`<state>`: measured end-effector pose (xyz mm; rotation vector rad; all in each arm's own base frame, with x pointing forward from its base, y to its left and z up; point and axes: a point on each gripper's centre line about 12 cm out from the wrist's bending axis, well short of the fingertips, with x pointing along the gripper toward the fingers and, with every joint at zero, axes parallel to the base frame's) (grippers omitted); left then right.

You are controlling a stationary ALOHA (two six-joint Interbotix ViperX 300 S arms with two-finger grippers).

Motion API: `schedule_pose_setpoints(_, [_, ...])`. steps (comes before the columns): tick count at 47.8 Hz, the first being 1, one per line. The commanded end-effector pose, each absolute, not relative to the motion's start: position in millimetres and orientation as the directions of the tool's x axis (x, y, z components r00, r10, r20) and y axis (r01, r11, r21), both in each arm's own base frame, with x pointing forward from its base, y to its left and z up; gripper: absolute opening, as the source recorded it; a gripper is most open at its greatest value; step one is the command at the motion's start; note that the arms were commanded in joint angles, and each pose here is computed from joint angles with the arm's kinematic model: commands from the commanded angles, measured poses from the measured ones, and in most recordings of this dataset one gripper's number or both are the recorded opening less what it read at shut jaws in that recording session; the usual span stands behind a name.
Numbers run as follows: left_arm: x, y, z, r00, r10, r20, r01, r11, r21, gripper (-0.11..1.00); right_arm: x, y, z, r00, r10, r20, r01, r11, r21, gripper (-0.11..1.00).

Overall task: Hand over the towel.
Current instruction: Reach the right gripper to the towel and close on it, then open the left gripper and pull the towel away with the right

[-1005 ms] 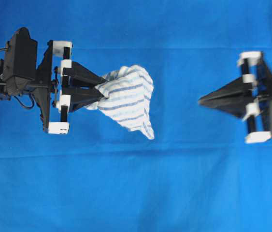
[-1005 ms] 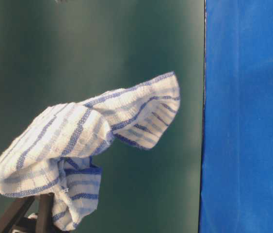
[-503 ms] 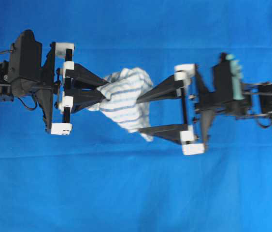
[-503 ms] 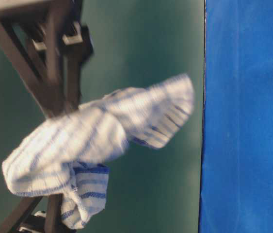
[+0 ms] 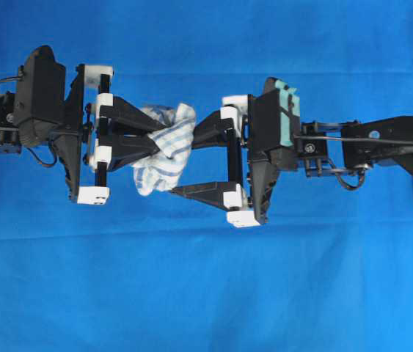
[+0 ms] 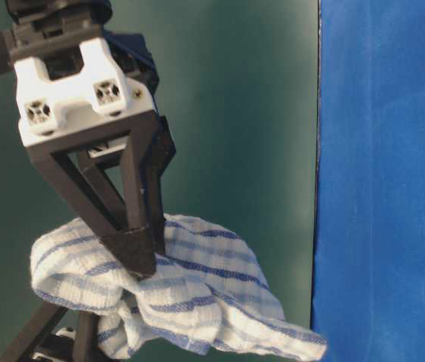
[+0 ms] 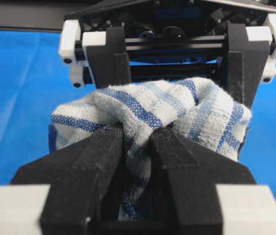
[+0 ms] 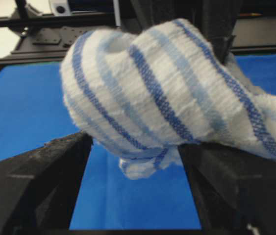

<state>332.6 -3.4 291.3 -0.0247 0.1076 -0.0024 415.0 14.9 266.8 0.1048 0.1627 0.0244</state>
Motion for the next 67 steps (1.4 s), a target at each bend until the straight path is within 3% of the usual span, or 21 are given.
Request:
schedule_pose_setpoints(1, [334.5, -4.5, 303.7, 0.997, -0.007, -0.074, 0.006, 1.0, -0.022, 0.09, 417.4, 9.3, 280.8, 0.992, 0.016, -0.124, -0.001, 0.993, 0.121, 0.73])
schedule_pose_setpoints(9, [334.3, -4.0, 302.8, 0.997, -0.006, -0.078, 0.004, 1.0, -0.022, 0.09, 417.3, 2.6, 279.3, 0.991, -0.005, -0.136, 0.024, 0.99, 0.139, 0.65])
schedule_pose_setpoints(19, [334.2, -4.6, 302.0, 0.996, -0.008, -0.084, 0.006, 1.0, -0.019, 0.09, 416.9, 4.1, 278.9, 0.99, 0.003, -0.144, 0.013, 0.994, 0.111, 0.1])
schedule_pose_setpoints(46, [335.8, -5.2, 303.3, 0.997, -0.01, -0.08, 0.009, 1.0, -0.009, 0.11, 408.0, 6.1, 279.5, 0.989, 0.01, -0.145, 0.006, 0.994, 0.105, 0.09])
schedule_pose_setpoints(49, [334.7, -5.0, 303.8, 0.997, -0.008, -0.077, 0.007, 1.0, -0.019, 0.23, 404.3, 7.2, 281.0, 0.99, 0.012, -0.142, 0.003, 0.994, 0.107, 0.09])
schedule_pose_setpoints(59, [320.7, -5.2, 305.1, 0.998, -0.01, -0.058, 0.008, 0.999, -0.036, 0.82, 370.4, 11.7, 288.3, 0.992, 0.026, -0.127, -0.012, 0.993, 0.115, 0.09])
schedule_pose_setpoints(62, [314.0, -4.5, 306.9, 0.999, -0.008, -0.043, 0.006, 0.999, -0.036, 0.91, 357.3, 12.4, 289.7, 0.992, 0.03, -0.119, -0.016, 0.993, 0.117, 0.09])
schedule_pose_setpoints(67, [301.9, -4.8, 307.8, 1.0, -0.009, -0.029, 0.008, 0.999, -0.036, 0.9, 333.8, 11.9, 292.9, 0.994, 0.03, -0.103, -0.018, 0.992, 0.121, 0.09])
